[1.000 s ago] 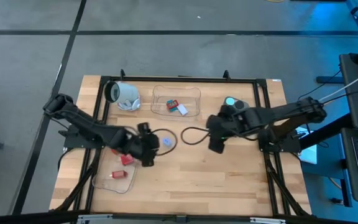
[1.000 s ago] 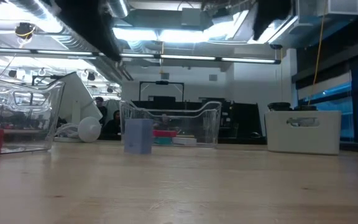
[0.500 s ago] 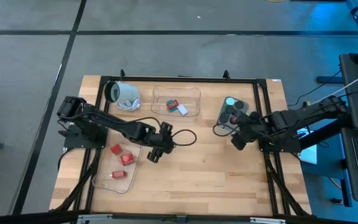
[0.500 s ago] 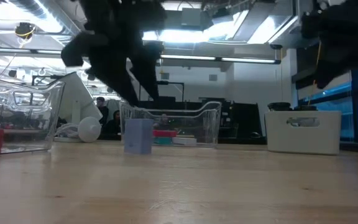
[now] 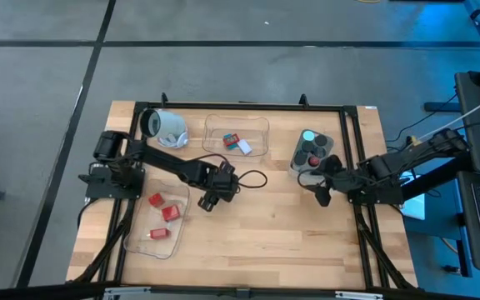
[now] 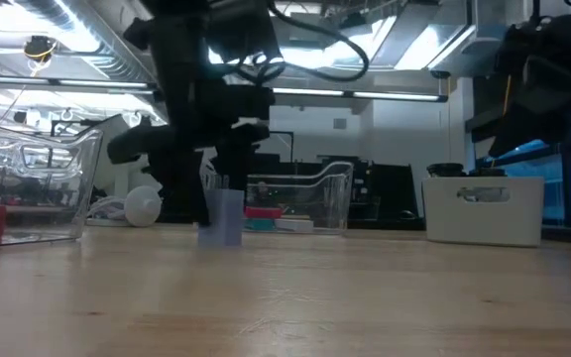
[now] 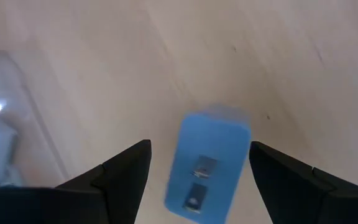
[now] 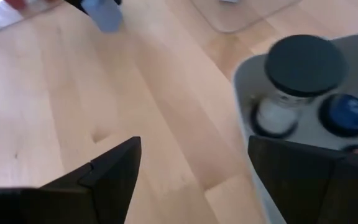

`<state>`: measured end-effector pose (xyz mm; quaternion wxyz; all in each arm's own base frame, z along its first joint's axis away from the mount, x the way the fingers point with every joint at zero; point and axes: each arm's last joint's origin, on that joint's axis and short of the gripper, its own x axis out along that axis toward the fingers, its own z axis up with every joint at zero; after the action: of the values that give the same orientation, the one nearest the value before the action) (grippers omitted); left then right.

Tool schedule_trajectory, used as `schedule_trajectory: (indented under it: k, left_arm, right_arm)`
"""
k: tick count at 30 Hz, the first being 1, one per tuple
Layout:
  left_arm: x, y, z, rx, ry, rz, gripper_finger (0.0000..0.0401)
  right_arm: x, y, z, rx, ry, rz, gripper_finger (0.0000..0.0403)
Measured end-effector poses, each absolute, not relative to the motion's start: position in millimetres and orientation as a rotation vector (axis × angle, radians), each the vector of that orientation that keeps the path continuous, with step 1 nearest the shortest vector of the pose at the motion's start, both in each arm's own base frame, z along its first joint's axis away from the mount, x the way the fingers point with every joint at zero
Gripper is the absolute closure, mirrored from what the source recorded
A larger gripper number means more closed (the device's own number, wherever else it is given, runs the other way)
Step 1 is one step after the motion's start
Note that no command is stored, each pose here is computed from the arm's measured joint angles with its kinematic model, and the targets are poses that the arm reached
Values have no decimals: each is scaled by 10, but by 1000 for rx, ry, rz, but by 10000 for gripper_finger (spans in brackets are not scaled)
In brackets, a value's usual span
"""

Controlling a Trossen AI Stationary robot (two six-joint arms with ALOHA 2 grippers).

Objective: Pick & Place Office items
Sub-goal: Put the blue USB adapter into the clear bin

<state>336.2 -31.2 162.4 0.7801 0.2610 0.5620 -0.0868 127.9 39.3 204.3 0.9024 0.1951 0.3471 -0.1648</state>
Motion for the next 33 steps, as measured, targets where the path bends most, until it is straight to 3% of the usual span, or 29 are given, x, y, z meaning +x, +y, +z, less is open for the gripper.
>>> schedule_trajectory:
  k: [9, 20, 26, 33]
  left_arm:
    - [3359, -298, 1586, 511, 1229, -232, 147]
    - [3358, -311, 1588, 438, 1232, -183, 281]
    - [3344, -320, 1641, 332, 1221, -129, 285]
    - [3207, -408, 2060, 232, 1098, -50, 285]
  right_arm:
    - [1317, 428, 1797, 365, 622, -252, 102]
    - [1293, 402, 1492, 365, 533, -275, 102]
    - [1276, 370, 1440, 338, 492, -353, 102]
    - [1276, 362, 1440, 331, 477, -376, 102]
